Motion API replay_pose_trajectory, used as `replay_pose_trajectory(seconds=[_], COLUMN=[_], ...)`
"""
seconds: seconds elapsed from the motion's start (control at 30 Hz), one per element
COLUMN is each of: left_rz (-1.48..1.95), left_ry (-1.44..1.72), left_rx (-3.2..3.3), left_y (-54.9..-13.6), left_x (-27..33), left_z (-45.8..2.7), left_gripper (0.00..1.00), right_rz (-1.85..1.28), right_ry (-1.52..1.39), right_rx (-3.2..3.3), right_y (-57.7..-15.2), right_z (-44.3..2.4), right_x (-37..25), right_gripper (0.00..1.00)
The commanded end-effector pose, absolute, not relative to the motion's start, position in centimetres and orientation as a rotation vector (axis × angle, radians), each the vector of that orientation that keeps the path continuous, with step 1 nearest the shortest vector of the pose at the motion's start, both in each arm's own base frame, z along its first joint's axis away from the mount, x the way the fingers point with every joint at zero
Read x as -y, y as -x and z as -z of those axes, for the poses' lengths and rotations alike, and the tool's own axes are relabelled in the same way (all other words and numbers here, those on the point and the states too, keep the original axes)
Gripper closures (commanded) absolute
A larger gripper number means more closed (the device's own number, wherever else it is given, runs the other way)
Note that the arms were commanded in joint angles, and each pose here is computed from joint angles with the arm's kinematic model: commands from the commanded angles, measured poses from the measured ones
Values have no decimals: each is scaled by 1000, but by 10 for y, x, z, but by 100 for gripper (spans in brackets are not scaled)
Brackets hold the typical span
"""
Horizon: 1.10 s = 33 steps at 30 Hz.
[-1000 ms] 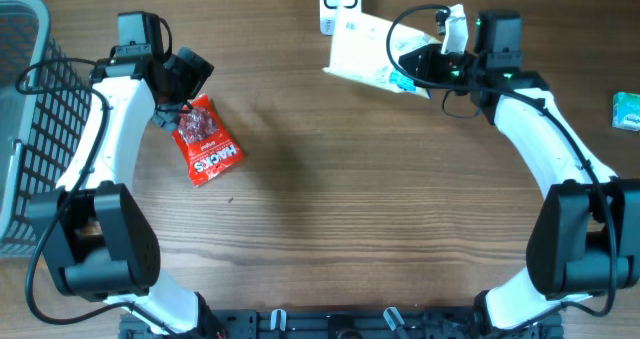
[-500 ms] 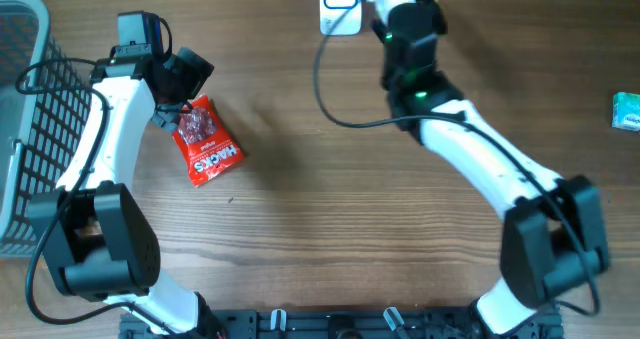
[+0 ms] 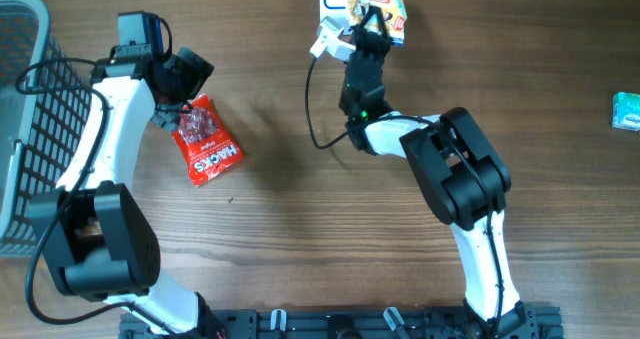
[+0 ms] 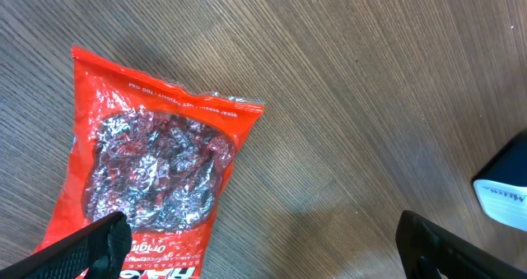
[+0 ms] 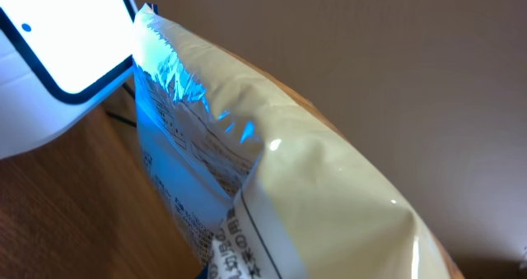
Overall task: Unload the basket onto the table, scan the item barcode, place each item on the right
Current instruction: 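Hold the cream bag in front of the white scanner, then move the cream bag to the right table edge and release it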
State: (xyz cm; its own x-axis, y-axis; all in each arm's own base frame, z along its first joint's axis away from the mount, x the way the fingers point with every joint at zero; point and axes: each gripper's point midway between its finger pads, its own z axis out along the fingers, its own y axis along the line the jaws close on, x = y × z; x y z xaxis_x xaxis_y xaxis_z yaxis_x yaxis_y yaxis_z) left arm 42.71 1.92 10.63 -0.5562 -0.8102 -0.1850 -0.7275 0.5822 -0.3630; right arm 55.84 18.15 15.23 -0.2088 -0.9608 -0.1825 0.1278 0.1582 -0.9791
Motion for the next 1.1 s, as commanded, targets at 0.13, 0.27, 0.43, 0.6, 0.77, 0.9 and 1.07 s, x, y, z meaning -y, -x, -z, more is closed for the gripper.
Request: replay_pose_trajectory(seconds=[0.13,0.27,0.43,0.6,0.77,0.9,1.07], left_rz=[327,327,327,327,327,327,327], left_ry=[1245,1245,1245,1245,1245,1245,1245], left_rx=[-2486,-2486,-2486,-2486,-2486,-2486,-2486], left_y=[-427,-427,-427,-427,-427,-427,-427], left_x=[-23,-23,-23,-23,-23,-23,-23], left_z=[-105,-105,-105,-105,-105,-105,-105], left_gripper=[0,0,0,0,0,0,0], right_rz=[1241,1181,1188,1266,1478,1665,1940], right_ry=[879,946,935,874,482,-79,-385], right_rx=[-1234,-1197,-1210,-1288,-1550,-1761,-1950], right_y=[-551,-542,-541,-549,-558,-520,-462], right_z=[-178,-172,-172,-171,-172,-162,-138], right_x=[-214,-246,-245,-209,-67,82,207], right_gripper=[96,96,96,96,96,96,96])
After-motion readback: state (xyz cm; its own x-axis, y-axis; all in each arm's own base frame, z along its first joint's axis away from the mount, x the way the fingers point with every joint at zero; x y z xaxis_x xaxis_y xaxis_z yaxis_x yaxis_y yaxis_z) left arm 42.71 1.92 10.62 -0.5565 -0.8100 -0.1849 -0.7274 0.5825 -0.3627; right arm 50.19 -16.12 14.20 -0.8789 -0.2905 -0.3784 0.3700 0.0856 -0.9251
